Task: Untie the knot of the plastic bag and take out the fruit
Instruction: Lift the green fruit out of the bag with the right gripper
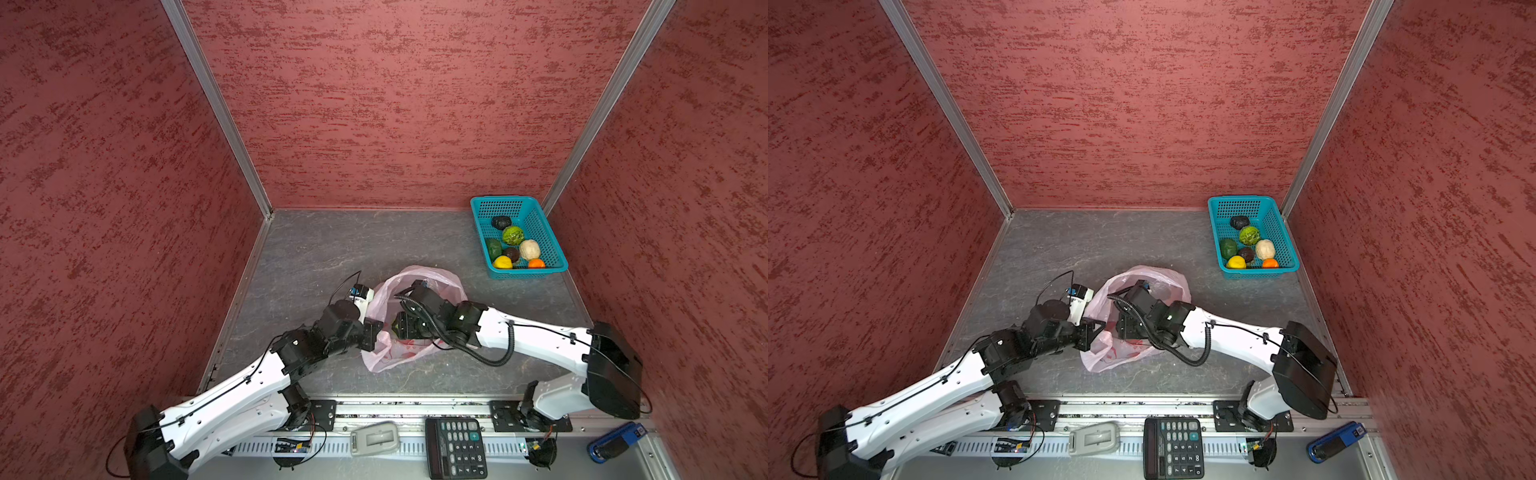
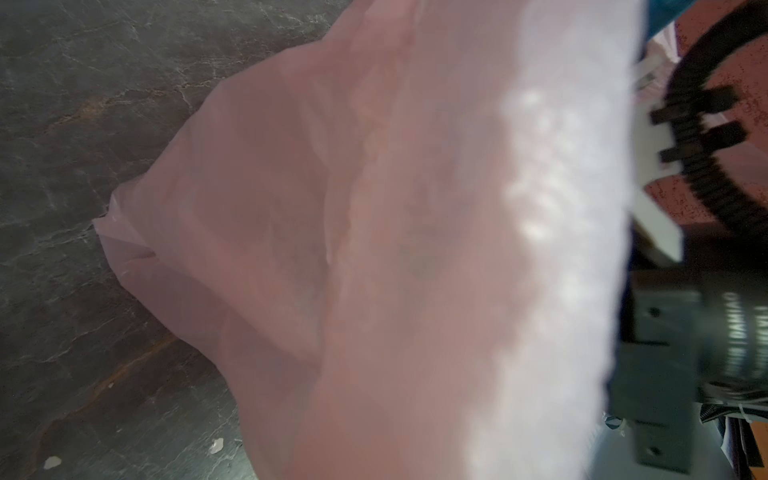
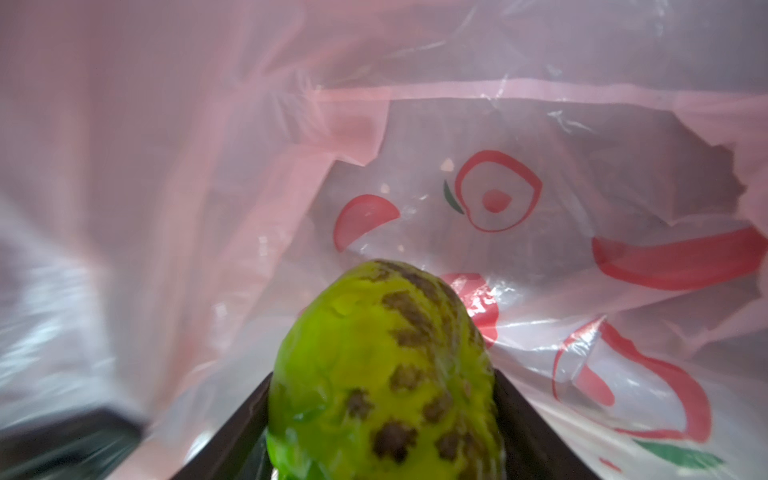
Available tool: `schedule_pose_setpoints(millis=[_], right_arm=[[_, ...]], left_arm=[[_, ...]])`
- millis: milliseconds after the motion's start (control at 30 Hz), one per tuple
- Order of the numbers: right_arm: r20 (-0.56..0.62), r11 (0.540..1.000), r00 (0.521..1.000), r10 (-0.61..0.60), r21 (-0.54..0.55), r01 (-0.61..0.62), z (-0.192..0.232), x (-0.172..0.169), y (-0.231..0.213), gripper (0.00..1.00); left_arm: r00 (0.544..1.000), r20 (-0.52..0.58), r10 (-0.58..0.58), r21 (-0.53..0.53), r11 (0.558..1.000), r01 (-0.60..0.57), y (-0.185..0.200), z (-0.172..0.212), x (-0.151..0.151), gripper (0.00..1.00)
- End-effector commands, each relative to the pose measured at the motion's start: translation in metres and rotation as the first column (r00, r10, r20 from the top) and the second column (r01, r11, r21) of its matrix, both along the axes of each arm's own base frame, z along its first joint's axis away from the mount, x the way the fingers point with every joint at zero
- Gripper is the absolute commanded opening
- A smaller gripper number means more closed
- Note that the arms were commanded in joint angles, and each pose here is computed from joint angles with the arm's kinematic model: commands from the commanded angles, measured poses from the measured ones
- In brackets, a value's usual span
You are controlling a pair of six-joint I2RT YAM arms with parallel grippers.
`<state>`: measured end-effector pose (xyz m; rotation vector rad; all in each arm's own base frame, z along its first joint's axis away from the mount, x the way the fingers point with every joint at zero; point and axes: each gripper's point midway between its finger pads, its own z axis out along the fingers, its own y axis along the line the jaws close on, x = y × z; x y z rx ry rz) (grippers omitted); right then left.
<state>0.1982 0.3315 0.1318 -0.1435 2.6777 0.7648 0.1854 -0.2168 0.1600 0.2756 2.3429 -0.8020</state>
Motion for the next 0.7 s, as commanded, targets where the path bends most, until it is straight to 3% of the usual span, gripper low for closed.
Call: schedule_pose_setpoints(millis=[0,400,667], right_arm=[[0.043,0.998,0.998,0.048,0.048,-0.050,0.042,-0.006,0.005,0.58],[0.116,0.988,0.992,0.058,0.136,-0.074,0.138,-0.009,-0.002,0.58],[0.193,0.977,0.979,-0.061,0.212,0.019,0.196,0.033,-0.036,0.58]], left_arm=[[0.999,0.045,0.002,-0.026,1.000,-0.001,-0.005,0.013,0.009,0.00],[0.999,0.043,0.023,-0.022,1.000,-0.022,-0.003,0.010,0.016,0.00],[0.999,0.038,0.026,-0.020,0.999,-0.025,-0.003,0.008,0.019,0.00]])
